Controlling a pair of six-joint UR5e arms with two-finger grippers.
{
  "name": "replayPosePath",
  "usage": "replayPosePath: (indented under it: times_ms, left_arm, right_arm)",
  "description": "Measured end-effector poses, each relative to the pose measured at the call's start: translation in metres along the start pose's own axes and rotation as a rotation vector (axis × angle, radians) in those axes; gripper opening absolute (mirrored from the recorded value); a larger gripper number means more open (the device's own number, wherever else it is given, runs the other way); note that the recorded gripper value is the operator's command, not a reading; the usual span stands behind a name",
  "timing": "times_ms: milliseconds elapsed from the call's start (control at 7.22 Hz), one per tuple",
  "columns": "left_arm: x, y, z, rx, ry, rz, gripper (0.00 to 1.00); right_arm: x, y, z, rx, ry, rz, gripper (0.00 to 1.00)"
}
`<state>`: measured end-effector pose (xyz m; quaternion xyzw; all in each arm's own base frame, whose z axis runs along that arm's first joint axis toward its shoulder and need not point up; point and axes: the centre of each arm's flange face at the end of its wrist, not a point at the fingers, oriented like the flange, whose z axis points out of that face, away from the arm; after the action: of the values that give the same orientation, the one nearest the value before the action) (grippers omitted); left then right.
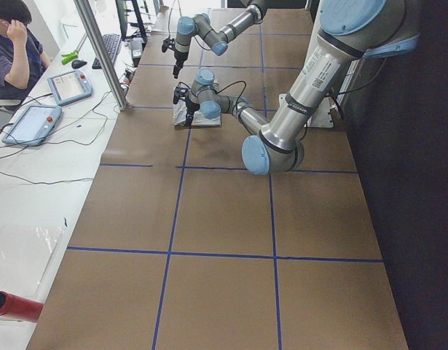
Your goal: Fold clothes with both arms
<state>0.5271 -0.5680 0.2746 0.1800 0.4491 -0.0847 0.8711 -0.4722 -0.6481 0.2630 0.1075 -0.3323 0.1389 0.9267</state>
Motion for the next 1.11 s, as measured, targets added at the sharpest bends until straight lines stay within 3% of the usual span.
replayPosePath:
  times_ms: [277,554,1108]
  left_arm:
    - [0.023,-0.014,0.019,-0.017,-0.067,-0.015,1.00]
    - [0.013,-0.021,0.026,-0.007,-0.107,-0.007,1.00]
    - [-0.057,-0.040,0.036,0.007,-0.182,0.067,1.00]
  right_arm:
    - [0.015,0.012,-0.016,0.001,-0.041,-0.010,1.00]
    - [0.023,0.016,-0.017,0.000,-0.045,-0.011,1.00]
    - [0.030,0.019,-0.011,-0.002,-0.035,-0.009,1.00]
